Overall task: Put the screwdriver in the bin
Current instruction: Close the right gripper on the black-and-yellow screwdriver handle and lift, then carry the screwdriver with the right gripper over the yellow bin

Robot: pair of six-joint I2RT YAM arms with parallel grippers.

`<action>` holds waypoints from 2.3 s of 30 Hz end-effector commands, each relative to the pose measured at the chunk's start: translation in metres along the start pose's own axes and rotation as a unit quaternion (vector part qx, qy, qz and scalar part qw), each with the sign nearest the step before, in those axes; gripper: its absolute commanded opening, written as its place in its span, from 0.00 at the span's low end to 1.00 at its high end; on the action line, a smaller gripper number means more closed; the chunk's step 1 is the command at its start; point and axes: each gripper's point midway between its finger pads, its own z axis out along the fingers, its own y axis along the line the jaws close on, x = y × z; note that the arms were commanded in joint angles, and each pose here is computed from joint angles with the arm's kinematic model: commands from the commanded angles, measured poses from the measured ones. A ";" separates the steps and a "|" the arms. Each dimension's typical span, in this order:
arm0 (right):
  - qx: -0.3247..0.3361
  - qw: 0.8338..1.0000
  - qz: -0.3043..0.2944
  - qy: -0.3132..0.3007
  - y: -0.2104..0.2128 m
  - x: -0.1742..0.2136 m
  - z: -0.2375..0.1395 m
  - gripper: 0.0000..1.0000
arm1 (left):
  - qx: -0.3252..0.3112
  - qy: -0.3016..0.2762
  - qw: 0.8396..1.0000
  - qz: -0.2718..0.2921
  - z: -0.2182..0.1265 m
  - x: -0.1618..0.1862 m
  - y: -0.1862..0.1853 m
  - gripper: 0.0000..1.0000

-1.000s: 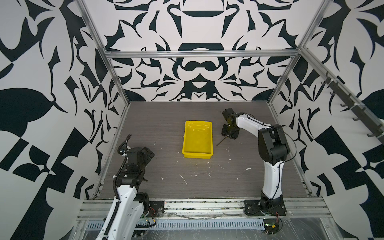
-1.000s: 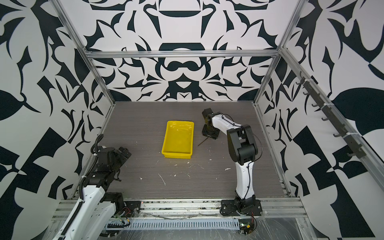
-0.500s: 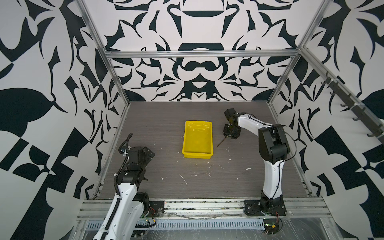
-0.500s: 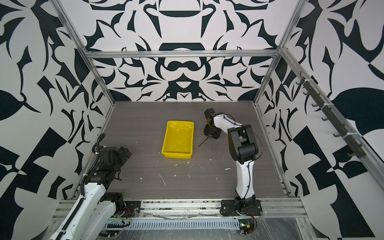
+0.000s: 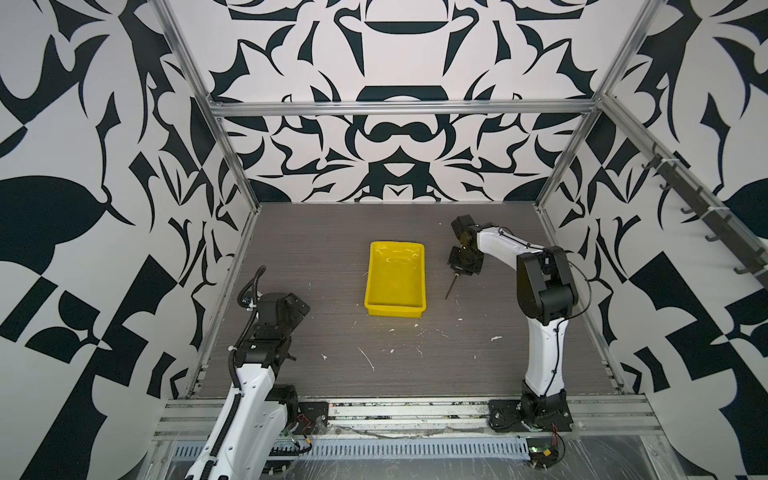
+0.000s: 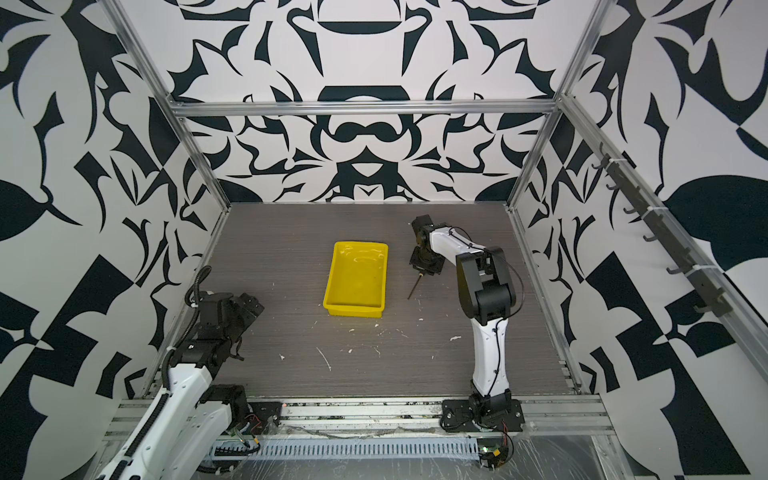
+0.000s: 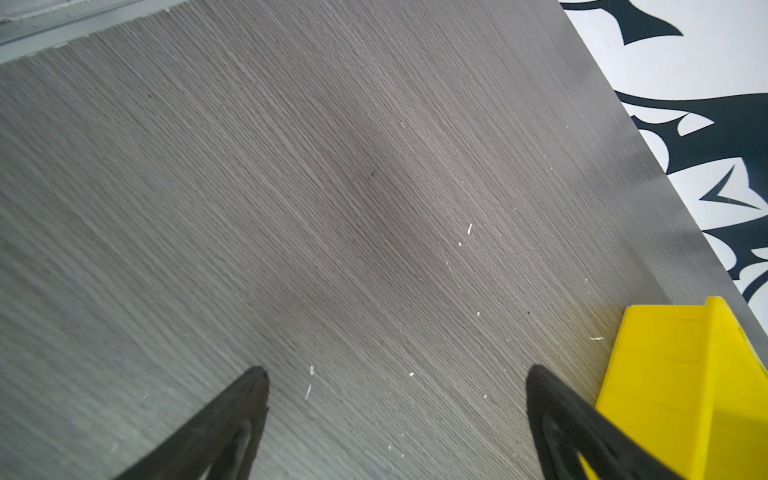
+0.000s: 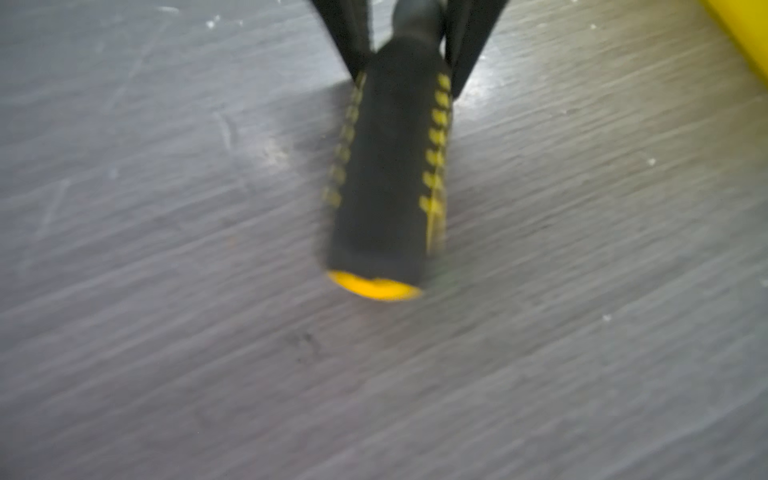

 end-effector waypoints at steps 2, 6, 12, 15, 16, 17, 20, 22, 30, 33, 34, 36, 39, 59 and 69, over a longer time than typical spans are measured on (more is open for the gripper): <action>0.028 0.999 -0.016 0.019 -0.018 0.015 0.005 0.22 | -0.002 -0.001 1.000 -0.003 0.002 -0.002 -0.001 0.99; 0.030 0.999 -0.020 0.020 -0.024 0.022 0.005 0.12 | -0.007 0.004 1.000 -0.003 0.001 -0.001 0.001 0.99; 0.035 0.999 -0.025 -0.004 -0.029 0.019 -0.024 0.03 | 0.000 -0.003 1.000 -0.007 0.000 -0.001 0.001 0.99; 0.046 0.998 -0.044 -0.028 -0.024 0.031 -0.040 0.03 | 0.001 -0.001 1.000 -0.007 0.000 0.000 0.001 0.99; 0.063 0.995 -0.058 -0.042 -0.024 0.036 -0.045 0.03 | 0.000 0.000 1.000 -0.007 -0.001 0.000 0.001 0.99; 0.076 0.993 -0.068 -0.053 -0.023 0.041 -0.049 0.03 | 0.000 0.001 1.000 -0.008 -0.001 0.000 0.001 0.99; 0.106 0.989 -0.080 -0.071 -0.023 0.054 -0.068 0.03 | -0.001 -0.001 1.000 -0.012 -0.002 0.001 0.003 0.99; 0.080 0.990 -0.074 -0.087 -0.012 0.053 -0.085 0.02 | 0.004 -0.010 1.000 -0.014 -0.002 -0.001 0.002 0.99; -0.062 0.983 -0.076 -0.155 0.070 0.072 -0.149 0.05 | 0.006 0.008 1.000 -0.009 0.004 0.003 -0.002 0.99; -0.101 0.980 -0.077 -0.155 0.095 0.080 -0.154 0.05 | 0.001 0.019 1.000 -0.008 0.005 0.006 -0.001 0.99; -0.113 0.980 -0.076 -0.147 0.103 0.082 -0.154 0.05 | 0.002 0.018 1.000 -0.008 0.005 0.006 -0.002 0.99; -0.138 0.979 -0.082 -0.130 0.120 0.085 -0.153 0.03 | 0.003 0.016 1.000 -0.008 0.006 0.005 -0.003 0.99; -0.145 0.979 -0.086 -0.116 0.138 0.086 -0.147 0.03 | 0.018 0.022 1.000 -0.001 0.005 0.007 -0.008 0.99; -0.153 0.982 -0.104 -0.050 0.189 0.089 -0.119 0.07 | 0.148 0.017 0.989 0.020 0.004 0.018 -0.040 0.99; -0.141 0.983 -0.110 -0.048 0.187 0.089 -0.113 0.13 | 0.136 0.042 0.989 0.024 0.008 0.024 -0.040 0.99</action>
